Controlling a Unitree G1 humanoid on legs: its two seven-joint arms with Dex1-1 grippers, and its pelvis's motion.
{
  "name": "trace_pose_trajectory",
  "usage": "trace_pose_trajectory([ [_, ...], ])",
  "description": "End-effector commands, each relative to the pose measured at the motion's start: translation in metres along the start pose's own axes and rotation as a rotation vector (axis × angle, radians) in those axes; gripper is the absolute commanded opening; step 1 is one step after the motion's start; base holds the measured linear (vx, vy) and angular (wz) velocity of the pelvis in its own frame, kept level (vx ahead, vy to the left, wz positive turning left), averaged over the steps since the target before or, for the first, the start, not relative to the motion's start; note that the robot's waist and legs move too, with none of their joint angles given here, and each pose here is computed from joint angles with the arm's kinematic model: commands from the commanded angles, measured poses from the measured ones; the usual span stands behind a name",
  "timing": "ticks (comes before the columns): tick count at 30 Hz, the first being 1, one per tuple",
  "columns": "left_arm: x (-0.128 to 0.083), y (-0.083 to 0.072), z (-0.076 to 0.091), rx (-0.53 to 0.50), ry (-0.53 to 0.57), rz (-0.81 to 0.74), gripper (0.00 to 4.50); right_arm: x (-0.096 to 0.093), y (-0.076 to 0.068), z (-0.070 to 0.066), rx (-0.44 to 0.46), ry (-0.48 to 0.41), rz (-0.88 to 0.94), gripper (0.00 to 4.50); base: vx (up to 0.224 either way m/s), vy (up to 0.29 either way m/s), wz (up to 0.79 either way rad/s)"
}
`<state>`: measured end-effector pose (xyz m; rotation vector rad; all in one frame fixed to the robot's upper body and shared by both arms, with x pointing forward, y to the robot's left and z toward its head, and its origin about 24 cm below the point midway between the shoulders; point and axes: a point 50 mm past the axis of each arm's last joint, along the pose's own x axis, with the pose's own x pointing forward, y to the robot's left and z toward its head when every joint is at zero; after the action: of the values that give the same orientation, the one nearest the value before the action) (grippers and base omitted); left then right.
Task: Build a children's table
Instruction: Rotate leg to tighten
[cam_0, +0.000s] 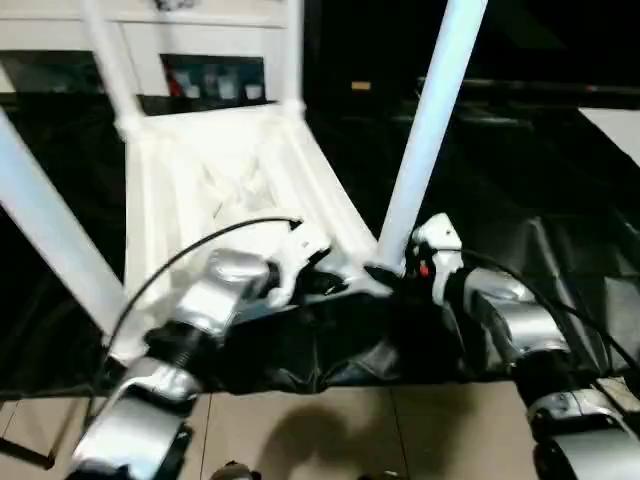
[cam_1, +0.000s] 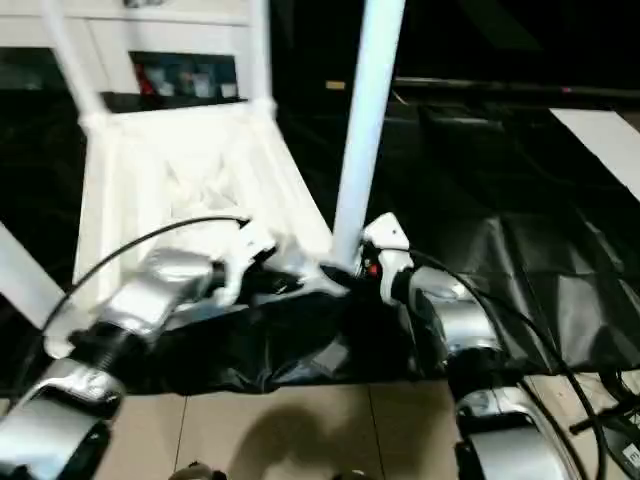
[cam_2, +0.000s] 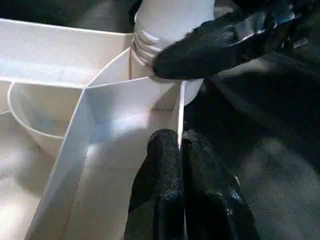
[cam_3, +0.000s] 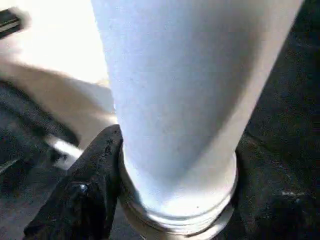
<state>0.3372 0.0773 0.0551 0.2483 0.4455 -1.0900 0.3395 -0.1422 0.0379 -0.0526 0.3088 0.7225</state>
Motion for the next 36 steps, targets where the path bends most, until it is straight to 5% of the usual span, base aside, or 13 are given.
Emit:
trace_pose_trajectory([
  [1,0.016,-0.008,0.026,0.020,-0.079,0.022,0.00,0.023,0.021,0.004,0.037,0.001,-0.001,2.74,0.000,0.000,0.00],
  [6,0.024,-0.011,0.031,0.025,-0.086,0.065,0.00,0.034,0.035,0.005,0.042,-0.009,-0.010,2.74,0.000,0.000,0.00],
  [8,0.026,-0.016,0.031,0.037,-0.095,0.040,0.00,0.037,0.041,0.008,0.030,-0.041,0.025,3.29,0.000,0.000,0.00],
  [15,0.019,-0.018,0.026,0.071,-0.116,-0.054,0.00,0.025,0.029,0.013,-0.045,-0.042,0.092,3.88,0.000,0.000,0.00],
  [29,-0.020,-0.019,0.010,0.106,-0.118,-0.333,0.00,-0.026,0.014,0.004,-0.176,0.079,0.467,3.88,0.000,0.000,0.00],
  [36,-0.032,-0.019,0.004,0.123,-0.090,-0.410,0.00,-0.038,0.018,0.001,-0.199,0.147,0.593,3.25,0.000,0.000,0.00],
])
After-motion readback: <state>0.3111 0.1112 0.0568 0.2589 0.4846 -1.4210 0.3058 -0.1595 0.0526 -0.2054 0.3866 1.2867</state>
